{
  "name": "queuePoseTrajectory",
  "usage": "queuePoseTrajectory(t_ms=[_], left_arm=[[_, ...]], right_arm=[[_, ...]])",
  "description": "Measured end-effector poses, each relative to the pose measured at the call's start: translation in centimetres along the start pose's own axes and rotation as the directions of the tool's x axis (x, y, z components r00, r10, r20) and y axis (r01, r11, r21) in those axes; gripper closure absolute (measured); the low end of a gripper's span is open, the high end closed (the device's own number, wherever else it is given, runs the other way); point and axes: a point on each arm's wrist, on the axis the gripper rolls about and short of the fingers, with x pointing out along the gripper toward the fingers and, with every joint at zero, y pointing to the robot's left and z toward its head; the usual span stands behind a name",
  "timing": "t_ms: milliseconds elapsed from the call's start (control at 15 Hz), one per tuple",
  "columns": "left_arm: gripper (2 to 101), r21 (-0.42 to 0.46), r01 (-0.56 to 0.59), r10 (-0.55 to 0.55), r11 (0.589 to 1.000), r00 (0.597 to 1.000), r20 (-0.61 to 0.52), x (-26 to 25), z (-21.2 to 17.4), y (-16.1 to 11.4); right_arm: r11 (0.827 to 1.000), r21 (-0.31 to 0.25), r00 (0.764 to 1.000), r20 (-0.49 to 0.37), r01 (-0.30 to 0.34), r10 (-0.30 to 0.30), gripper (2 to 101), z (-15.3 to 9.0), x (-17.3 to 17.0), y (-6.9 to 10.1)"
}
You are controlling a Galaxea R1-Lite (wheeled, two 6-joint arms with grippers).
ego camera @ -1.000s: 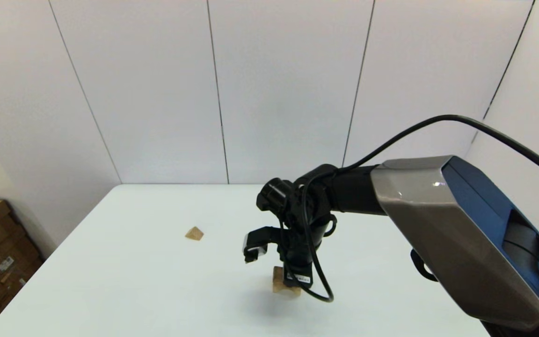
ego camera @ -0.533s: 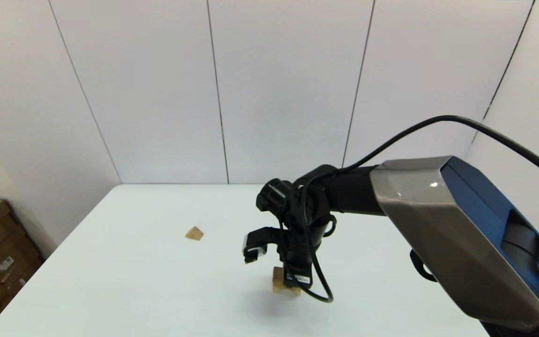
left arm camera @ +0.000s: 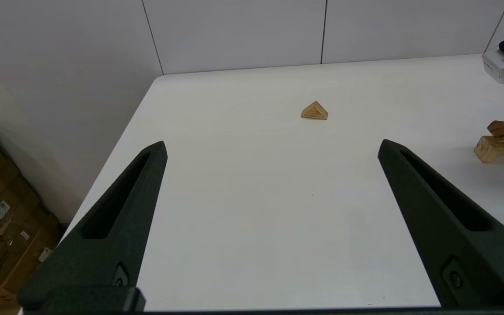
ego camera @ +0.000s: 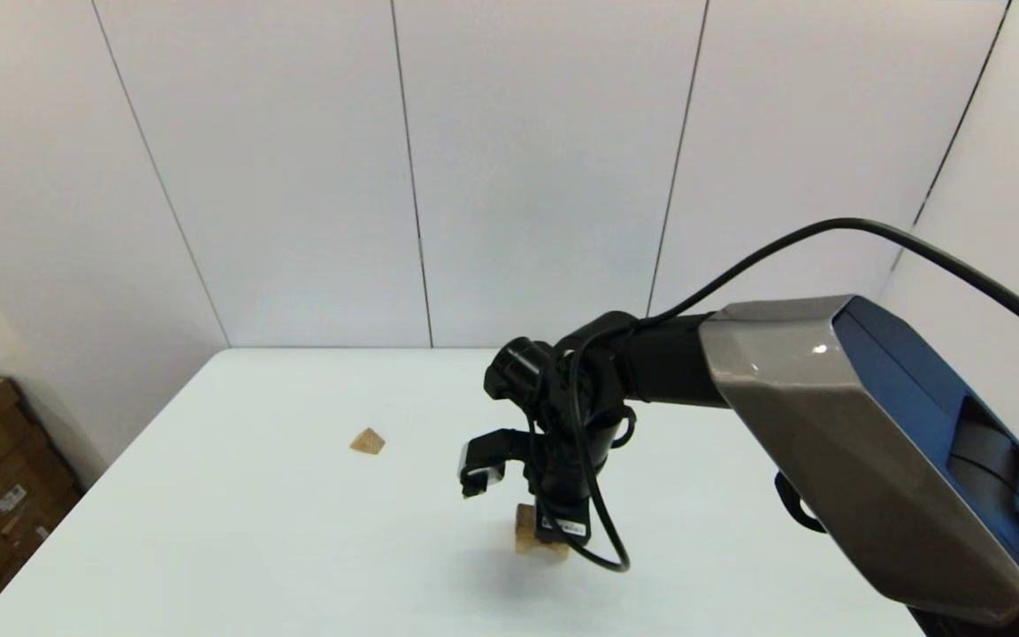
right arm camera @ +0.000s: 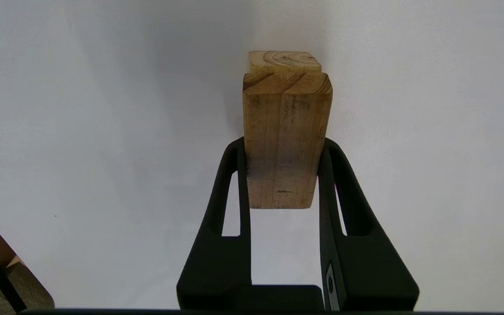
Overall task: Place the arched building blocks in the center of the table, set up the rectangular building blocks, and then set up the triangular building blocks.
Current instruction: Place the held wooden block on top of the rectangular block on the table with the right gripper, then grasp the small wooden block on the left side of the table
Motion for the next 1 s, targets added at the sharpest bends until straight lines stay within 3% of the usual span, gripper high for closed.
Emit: queuePoseTrajectory(t_ms=[267,600,1000], left_arm=[[5.4,0.000,0.000,0.000,1.000,1.000,0.000,0.00,0.00,0.00],[5.4,0.000,0.001,-0.001,1.000,1.000,0.000,0.00,0.00,0.00],[5.4,-0.001,0.000,0.000,1.000,1.000,0.000,0.00,0.00,0.00]], right_arm=[[1.000,0.001,1.000,0.000,0.000,0.000,78.1,-0.02,0.02,-0.02],[1.000,0.003,1.000,-0.002,-0.002,0.002,44.7,-0.04,0.12,-0.03],[1.000,0.014,1.000,0.018,0.014,-0.015,22.9,-0.15,-0.80,-0.26]])
